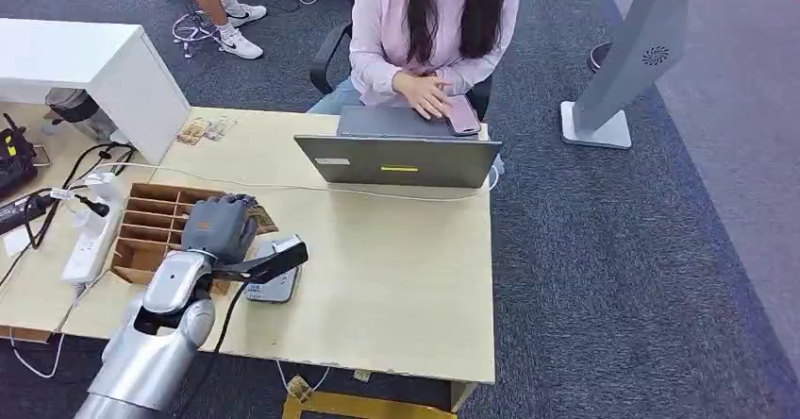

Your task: Pass the card to the sensor for recognition and then transmit it.

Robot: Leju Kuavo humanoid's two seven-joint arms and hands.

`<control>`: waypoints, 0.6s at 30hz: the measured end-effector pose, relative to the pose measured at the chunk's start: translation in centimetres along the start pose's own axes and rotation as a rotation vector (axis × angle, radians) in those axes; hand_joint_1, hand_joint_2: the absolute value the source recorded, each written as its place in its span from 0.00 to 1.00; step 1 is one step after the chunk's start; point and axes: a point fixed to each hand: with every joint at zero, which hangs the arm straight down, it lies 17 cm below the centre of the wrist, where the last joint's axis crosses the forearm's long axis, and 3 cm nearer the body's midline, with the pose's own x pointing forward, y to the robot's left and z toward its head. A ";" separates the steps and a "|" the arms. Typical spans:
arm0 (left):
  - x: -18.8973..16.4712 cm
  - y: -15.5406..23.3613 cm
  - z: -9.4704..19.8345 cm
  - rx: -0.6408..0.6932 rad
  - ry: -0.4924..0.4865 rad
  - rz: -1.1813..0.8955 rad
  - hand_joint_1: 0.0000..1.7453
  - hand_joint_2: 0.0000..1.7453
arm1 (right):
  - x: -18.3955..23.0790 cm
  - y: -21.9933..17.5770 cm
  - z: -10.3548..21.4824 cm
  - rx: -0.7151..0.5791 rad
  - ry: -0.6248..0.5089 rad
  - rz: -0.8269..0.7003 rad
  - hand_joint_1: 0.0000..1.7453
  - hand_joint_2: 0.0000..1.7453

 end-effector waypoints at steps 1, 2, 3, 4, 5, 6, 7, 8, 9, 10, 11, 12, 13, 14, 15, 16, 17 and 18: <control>-0.2 -0.3 0.0 -0.011 0.004 -0.003 1.00 1.00 | 0.0 0.0 0.0 0.000 0.000 0.000 0.00 1.00; -0.3 -0.7 0.1 -0.023 0.008 -0.007 1.00 1.00 | 0.0 0.0 0.0 0.000 -0.001 -0.001 0.00 1.00; -0.2 -1.0 0.1 -0.035 0.008 -0.009 1.00 1.00 | 0.0 0.0 0.0 -0.001 -0.001 -0.001 0.00 1.00; -0.3 -1.5 0.1 -0.051 0.011 -0.011 1.00 1.00 | 0.0 0.0 0.0 0.000 -0.001 -0.003 0.00 1.00; -0.4 -2.0 0.2 -0.065 0.011 -0.013 1.00 1.00 | 0.1 0.0 0.0 -0.001 -0.001 -0.004 0.00 1.00; -0.4 -2.4 0.2 -0.075 0.011 -0.014 1.00 1.00 | 0.0 0.0 0.0 0.000 -0.001 -0.005 0.00 1.00; -0.3 -2.8 0.3 -0.091 0.010 -0.015 1.00 1.00 | 0.0 0.0 0.0 0.000 0.001 -0.006 0.00 1.00; -0.3 -3.3 0.4 -0.105 0.010 -0.015 1.00 1.00 | 0.0 0.0 0.0 -0.001 0.002 -0.007 0.00 1.00; -0.2 -3.9 0.5 -0.122 0.007 -0.016 1.00 1.00 | 0.0 0.0 0.0 -0.001 0.002 -0.007 0.00 1.00; -0.2 -4.3 0.6 -0.135 0.004 -0.018 1.00 1.00 | 0.0 0.0 0.0 -0.001 0.003 -0.006 0.00 1.00; -0.1 -4.7 0.7 -0.148 0.001 -0.018 1.00 1.00 | 0.0 0.0 0.0 -0.001 0.003 -0.006 0.00 1.00; 0.1 -5.2 0.9 -0.164 -0.007 -0.019 1.00 1.00 | -0.1 0.0 0.0 -0.001 0.004 -0.006 0.00 1.00; 0.1 -5.5 1.0 -0.175 -0.011 -0.021 1.00 1.00 | -0.1 0.0 0.0 -0.001 0.005 -0.007 0.00 1.00; 0.3 -5.8 1.0 -0.182 -0.016 -0.023 1.00 1.00 | -0.1 0.0 0.0 -0.001 0.005 -0.007 0.00 1.00; 0.4 -5.9 1.0 -0.191 -0.022 -0.022 1.00 1.00 | -0.1 0.0 0.0 0.000 0.006 -0.007 0.00 1.00; 0.6 -6.1 1.0 -0.201 -0.032 -0.019 1.00 1.00 | -0.1 0.0 0.0 0.000 0.006 -0.007 0.00 1.00; 0.6 -6.2 1.0 -0.211 -0.037 -0.019 1.00 1.00 | -0.1 0.0 0.0 0.000 0.006 -0.006 0.00 1.00; 0.7 -6.3 1.0 -0.216 -0.040 -0.020 1.00 1.00 | -0.1 0.0 0.0 0.000 0.006 -0.006 0.00 1.00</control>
